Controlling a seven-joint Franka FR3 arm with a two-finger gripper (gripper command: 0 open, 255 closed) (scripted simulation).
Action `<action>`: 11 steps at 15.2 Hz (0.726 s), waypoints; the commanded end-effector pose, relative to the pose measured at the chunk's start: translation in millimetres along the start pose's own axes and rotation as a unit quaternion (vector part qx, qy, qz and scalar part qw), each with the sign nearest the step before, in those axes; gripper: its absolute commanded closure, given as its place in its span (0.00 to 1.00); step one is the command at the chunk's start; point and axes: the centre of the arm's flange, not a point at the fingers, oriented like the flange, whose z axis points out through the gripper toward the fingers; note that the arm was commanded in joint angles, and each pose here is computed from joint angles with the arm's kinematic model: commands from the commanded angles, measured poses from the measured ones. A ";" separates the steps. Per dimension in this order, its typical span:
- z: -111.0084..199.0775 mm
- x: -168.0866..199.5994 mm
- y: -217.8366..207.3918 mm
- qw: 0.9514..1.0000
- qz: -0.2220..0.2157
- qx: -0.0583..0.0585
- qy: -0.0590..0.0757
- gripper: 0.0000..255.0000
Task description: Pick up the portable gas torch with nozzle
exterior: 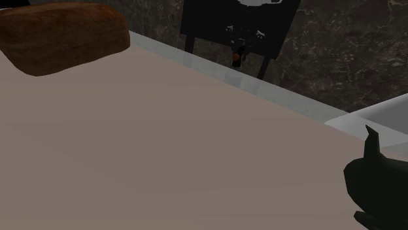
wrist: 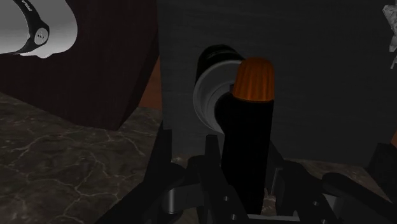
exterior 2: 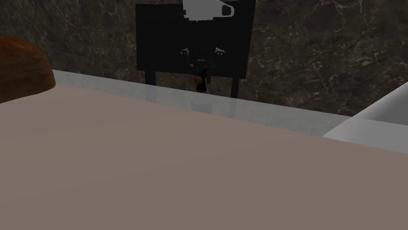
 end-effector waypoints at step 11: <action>-14.7 0.3 0.7 1.000 0.000 0.000 0.000 1.00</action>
